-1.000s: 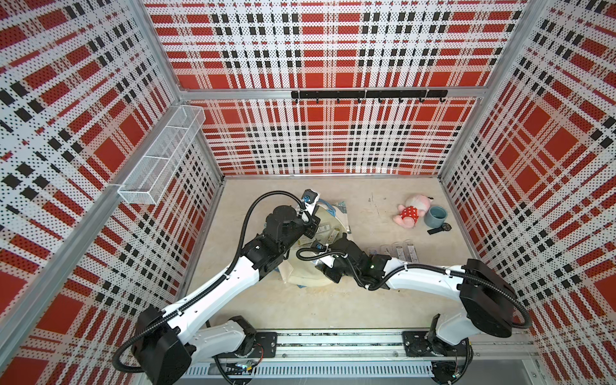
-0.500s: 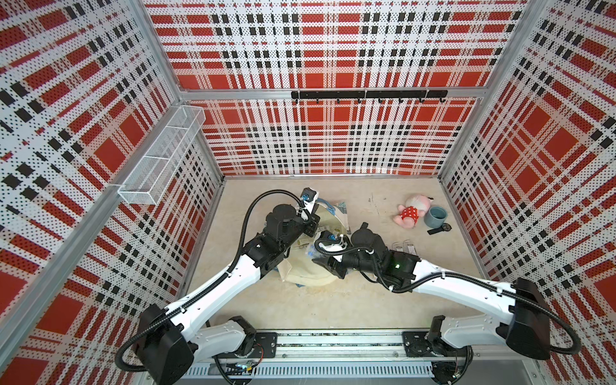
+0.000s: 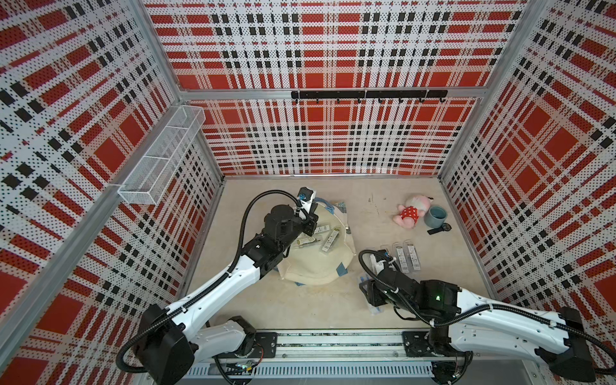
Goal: Take out the compass set from the canvas bag
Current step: Place the compass set at the center of the board.
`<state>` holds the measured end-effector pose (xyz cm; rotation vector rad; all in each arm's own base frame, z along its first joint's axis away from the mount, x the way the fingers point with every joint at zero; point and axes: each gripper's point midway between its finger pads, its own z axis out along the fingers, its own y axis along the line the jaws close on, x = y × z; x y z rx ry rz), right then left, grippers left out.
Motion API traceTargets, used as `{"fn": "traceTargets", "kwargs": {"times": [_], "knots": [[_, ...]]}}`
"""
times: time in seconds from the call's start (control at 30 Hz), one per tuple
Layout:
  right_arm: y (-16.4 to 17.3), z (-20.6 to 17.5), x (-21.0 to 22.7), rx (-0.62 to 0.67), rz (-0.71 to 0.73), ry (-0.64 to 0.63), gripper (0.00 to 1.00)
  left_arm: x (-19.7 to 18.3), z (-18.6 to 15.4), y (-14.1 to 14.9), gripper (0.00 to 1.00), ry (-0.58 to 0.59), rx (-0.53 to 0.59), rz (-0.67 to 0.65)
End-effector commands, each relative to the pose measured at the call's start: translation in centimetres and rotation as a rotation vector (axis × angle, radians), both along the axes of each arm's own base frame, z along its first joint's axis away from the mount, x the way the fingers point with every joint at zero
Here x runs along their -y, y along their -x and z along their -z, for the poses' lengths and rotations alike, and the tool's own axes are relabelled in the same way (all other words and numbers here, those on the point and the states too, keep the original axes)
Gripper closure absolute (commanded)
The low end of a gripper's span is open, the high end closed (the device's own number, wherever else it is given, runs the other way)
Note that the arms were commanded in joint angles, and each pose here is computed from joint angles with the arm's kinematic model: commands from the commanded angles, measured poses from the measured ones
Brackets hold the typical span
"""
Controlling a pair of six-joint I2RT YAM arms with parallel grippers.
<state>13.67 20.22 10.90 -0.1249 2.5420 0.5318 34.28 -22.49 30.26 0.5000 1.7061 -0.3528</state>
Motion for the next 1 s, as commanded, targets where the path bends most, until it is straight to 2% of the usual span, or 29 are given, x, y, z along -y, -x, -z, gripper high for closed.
{"fn": "traceTargets", "kwargs": {"times": [0.0, 0.17, 0.37, 0.97], "knots": [[0.2, 2.6, 1.7, -0.069, 0.191, -0.039, 0.83, -0.3, -3.2, 0.4, 1.0, 0.081, 0.086, 0.009], [0.6, 5.7, 2.8, -0.099, 0.241, -0.01, 0.8, -0.5, -3.3, 0.5, 1.0, 0.085, 0.09, 0.008], [0.7, 7.0, 4.9, -0.095, 0.298, 0.025, 0.74, -0.8, -3.4, 0.7, 1.0, 0.084, 0.097, 0.005], [-0.3, 8.9, 4.7, -0.092, 0.152, 0.103, 0.61, -0.6, -3.3, 0.7, 1.0, 0.085, 0.095, 0.017]]}}
